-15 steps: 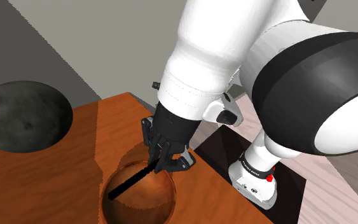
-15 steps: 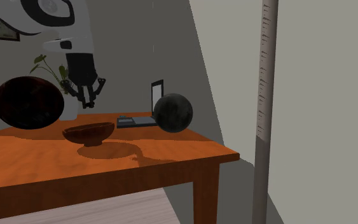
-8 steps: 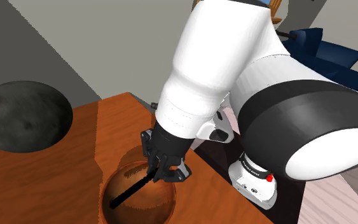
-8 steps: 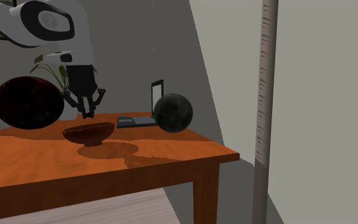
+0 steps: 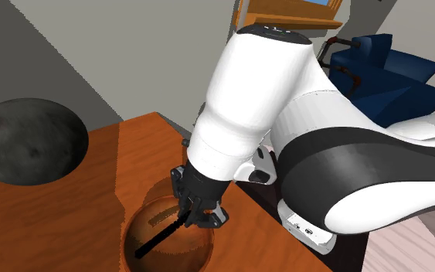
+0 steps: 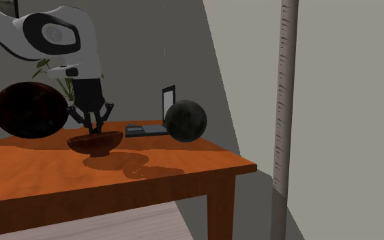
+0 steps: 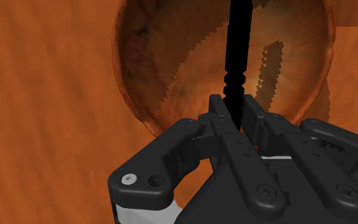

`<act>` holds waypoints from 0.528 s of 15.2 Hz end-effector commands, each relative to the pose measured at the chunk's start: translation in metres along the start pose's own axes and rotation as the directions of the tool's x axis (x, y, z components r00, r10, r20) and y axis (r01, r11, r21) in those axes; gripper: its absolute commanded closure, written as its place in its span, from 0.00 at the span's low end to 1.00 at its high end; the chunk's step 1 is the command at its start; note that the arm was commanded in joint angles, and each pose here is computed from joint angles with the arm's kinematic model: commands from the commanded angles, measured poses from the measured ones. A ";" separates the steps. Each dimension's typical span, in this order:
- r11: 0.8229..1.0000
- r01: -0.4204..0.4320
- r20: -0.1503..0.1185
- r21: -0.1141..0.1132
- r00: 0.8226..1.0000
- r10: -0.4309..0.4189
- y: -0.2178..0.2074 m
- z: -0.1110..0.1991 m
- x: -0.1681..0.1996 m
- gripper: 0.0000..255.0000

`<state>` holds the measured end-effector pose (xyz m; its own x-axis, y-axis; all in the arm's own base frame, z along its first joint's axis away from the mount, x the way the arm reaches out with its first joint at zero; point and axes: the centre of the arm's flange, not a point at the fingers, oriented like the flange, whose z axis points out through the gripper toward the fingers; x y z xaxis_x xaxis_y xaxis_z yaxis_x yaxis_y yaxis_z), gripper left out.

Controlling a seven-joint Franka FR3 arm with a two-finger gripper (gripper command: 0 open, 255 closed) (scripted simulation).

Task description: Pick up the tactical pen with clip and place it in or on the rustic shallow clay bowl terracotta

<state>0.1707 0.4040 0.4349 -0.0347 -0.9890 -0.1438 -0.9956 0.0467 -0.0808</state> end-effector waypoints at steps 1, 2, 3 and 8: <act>1.000 0.000 0.000 0.000 1.000 0.000 0.000 0.000 0.000 1.00; 1.000 0.000 0.000 0.000 1.000 0.000 0.000 0.000 0.000 1.00; 1.000 0.000 0.000 0.000 1.000 0.000 0.000 0.000 0.000 1.00; 1.000 0.000 0.000 0.000 1.000 0.000 0.000 0.000 0.000 0.00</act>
<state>0.1707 0.4040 0.4347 -0.0347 -0.9890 -0.1439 -0.9956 0.0466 -0.0809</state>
